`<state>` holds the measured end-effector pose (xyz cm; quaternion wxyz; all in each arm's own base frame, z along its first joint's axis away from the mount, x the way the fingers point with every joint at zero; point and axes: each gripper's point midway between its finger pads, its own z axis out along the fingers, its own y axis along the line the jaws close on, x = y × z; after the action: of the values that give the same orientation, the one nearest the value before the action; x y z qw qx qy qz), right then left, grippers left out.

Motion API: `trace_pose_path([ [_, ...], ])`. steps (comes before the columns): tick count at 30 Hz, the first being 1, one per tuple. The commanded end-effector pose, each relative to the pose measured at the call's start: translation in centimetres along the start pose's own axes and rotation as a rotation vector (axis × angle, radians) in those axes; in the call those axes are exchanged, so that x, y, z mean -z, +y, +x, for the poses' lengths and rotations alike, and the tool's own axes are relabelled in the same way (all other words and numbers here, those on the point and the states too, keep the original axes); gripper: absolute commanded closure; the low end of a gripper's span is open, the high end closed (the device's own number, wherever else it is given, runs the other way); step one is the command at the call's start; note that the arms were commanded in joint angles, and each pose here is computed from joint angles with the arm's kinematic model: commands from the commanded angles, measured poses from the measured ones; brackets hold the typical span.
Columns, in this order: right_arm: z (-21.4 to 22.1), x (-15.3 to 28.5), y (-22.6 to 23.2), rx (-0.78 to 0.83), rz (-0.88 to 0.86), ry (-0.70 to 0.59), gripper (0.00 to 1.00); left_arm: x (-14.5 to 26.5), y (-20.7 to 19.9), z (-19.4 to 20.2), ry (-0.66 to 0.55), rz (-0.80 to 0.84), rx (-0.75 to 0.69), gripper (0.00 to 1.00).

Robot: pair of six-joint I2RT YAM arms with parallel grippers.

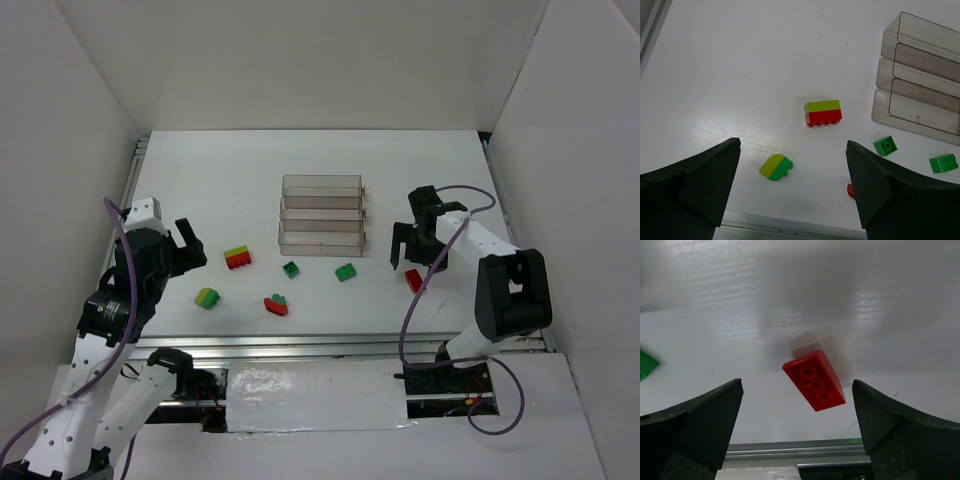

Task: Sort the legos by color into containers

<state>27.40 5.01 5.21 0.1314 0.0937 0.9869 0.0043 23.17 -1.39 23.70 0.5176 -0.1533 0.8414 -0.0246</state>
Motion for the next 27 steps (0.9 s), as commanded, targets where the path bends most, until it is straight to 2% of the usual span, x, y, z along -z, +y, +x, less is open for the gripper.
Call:
trace_pose_path([
  [1, -0.6, -0.3, 0.6, 0.021, -0.022, 0.020, 0.03, 0.3, -0.8, -1.3, -0.049, 0.045, -0.004, 0.01],
  [9, 0.2, -2.0, -0.3, -0.001, 0.053, 0.106, 0.15, 0.3, -1.0, -1.3, -0.050, 0.060, -0.008, 0.00],
  [14, 0.4, -2.7, -0.4, 0.005, 0.070, 0.140, 0.30, 0.3, -1.2, -1.1, -0.045, 0.066, -0.010, 0.01],
  [15, 0.3, -2.7, -0.3, 0.004, 0.067, 0.135, 0.41, 0.3, -1.1, -1.1, -0.044, 0.066, -0.012, 0.01],
  [17, 0.1, -2.5, -0.1, 0.005, 0.055, 0.121, 0.52, 0.2, -1.2, -1.0, -0.040, 0.067, -0.015, 0.01],
  [18, 0.2, -2.5, -0.2, 0.004, 0.055, 0.121, 0.67, 0.2, -1.2, -1.1, -0.041, 0.069, -0.015, 0.01],
  [22, 0.0, -1.5, 0.2, 0.003, 0.029, 0.095, 0.96, 0.1, -1.2, -1.0, -0.039, 0.067, -0.015, 0.01],
  [23, -0.3, -1.1, 0.6, 0.009, 0.017, 0.078, 1.00, 0.2, -1.2, -1.0, -0.039, 0.067, -0.015, 0.01],
  [27, -3.4, 2.8, 3.5, -0.020, -0.122, -0.083, 1.00, 0.2, -1.0, -1.1, -0.044, 0.054, -0.009, 0.00],
])
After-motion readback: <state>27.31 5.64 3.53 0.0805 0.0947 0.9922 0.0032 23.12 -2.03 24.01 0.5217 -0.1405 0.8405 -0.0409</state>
